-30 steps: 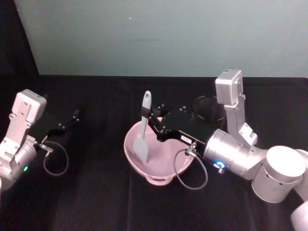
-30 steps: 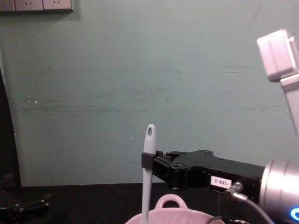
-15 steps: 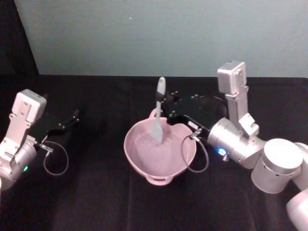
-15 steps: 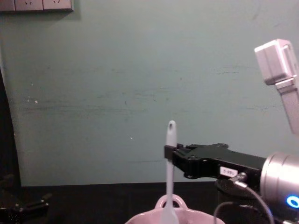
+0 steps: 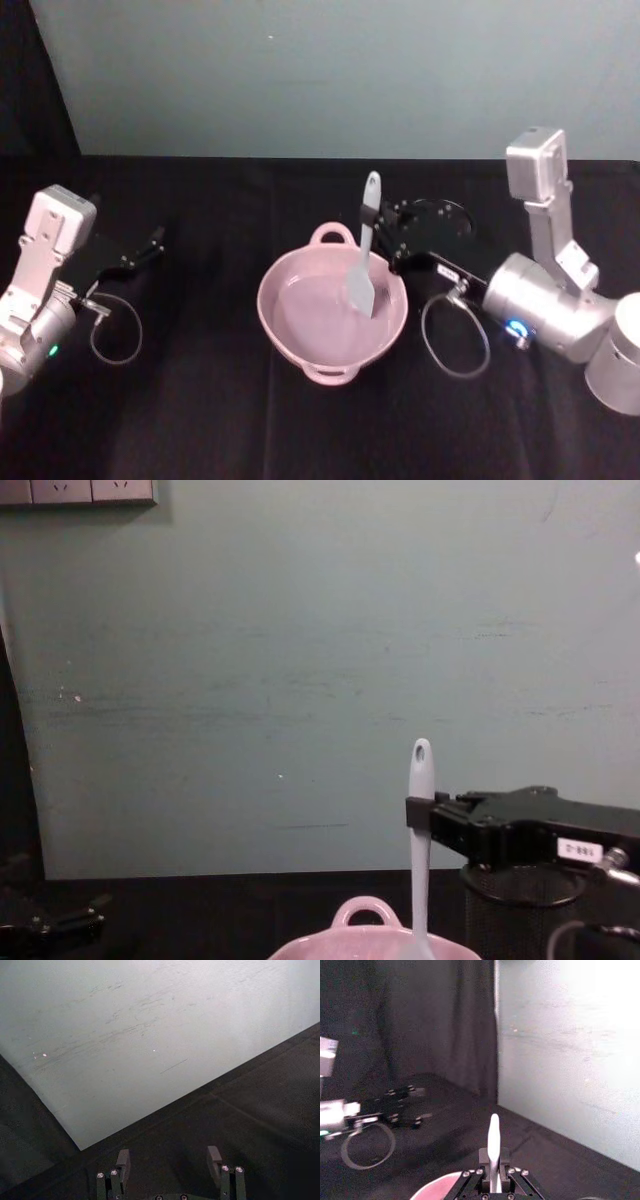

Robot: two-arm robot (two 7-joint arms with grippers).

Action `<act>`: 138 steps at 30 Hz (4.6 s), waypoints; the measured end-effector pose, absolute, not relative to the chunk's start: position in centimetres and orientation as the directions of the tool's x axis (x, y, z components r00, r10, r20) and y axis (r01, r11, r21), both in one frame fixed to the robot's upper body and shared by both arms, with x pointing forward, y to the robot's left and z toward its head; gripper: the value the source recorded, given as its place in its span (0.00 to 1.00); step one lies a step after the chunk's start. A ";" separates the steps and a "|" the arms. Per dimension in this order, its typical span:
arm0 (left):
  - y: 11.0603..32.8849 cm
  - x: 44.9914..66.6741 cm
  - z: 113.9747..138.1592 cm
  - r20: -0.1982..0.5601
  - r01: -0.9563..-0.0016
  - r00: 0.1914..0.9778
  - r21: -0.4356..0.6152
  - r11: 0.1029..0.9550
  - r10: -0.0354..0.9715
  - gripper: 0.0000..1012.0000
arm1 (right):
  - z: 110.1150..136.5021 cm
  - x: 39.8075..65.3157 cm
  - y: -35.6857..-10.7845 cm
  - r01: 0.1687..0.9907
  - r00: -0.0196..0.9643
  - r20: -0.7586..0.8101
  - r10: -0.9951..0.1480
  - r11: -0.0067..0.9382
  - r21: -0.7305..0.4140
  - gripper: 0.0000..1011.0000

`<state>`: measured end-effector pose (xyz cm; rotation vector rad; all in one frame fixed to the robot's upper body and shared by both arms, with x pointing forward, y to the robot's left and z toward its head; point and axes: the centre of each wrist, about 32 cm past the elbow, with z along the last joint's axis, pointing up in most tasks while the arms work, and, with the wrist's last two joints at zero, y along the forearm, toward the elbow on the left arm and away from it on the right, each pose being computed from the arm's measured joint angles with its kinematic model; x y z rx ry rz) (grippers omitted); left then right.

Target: Use the one hand to pick up the spoon and stir the clear water in the bowl.

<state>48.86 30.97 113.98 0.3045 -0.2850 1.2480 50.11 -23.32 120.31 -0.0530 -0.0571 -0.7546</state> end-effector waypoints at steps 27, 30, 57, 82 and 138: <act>31.0 48.9 114.0 0.374 -0.955 0.292 0.070 0.287 0.880 1.00 | 120.1 48.3 -19.0 0.565 0.824 -0.043 -0.565 0.825 -0.015 0.11; 31.0 48.9 114.0 0.374 -0.955 0.292 0.070 0.287 0.880 1.00 | 119.8 49.0 -18.4 0.584 0.811 -0.036 -0.584 0.812 -0.014 0.11; 31.0 48.9 114.0 0.374 -0.955 0.292 0.070 0.287 0.880 1.00 | 119.6 51.5 -20.4 0.746 0.665 0.061 -0.744 0.665 -0.022 0.11; 31.0 48.9 114.0 0.374 -0.955 0.292 0.070 0.287 0.880 1.00 | 121.1 48.4 -21.1 0.587 0.806 -0.029 -0.591 0.805 -0.078 0.11; 31.0 48.9 114.0 0.374 -0.955 0.292 0.070 0.287 0.880 1.00 | 120.3 49.1 -22.5 0.735 0.678 0.007 -0.735 0.678 -0.029 0.11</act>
